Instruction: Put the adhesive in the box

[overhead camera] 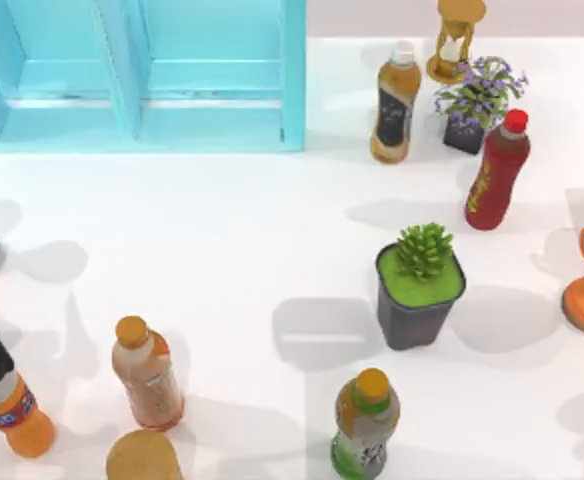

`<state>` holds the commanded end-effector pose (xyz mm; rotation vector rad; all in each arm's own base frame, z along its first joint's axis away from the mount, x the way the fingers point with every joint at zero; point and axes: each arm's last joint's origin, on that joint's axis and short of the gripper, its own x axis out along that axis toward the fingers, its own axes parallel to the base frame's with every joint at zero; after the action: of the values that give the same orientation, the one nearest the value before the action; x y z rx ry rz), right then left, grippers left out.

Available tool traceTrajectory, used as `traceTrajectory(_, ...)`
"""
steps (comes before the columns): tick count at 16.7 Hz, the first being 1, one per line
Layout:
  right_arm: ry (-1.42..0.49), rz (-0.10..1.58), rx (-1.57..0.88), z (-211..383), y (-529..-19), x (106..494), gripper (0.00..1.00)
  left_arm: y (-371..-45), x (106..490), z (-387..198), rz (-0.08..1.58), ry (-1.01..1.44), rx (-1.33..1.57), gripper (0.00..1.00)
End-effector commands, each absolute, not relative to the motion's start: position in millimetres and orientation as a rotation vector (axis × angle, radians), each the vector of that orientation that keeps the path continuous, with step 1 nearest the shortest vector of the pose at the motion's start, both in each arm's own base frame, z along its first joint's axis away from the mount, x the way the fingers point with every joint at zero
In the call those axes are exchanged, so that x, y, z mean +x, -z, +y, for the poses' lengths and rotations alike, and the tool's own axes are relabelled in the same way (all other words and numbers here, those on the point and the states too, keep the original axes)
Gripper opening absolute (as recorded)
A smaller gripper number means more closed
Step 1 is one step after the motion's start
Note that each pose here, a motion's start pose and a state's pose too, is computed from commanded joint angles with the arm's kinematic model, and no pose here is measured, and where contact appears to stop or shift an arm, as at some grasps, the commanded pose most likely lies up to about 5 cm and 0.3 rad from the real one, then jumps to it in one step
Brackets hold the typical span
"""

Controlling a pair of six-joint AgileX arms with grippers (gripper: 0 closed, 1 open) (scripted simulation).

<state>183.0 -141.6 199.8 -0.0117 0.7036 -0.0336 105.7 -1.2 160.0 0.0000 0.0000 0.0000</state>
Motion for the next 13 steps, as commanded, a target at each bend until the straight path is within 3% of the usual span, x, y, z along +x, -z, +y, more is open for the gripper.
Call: traceTrajectory(13,0.032,0.713,-0.009,-145,-170,208,0.0,-160,106,-1,0.0,0.0,0.0,1.0)
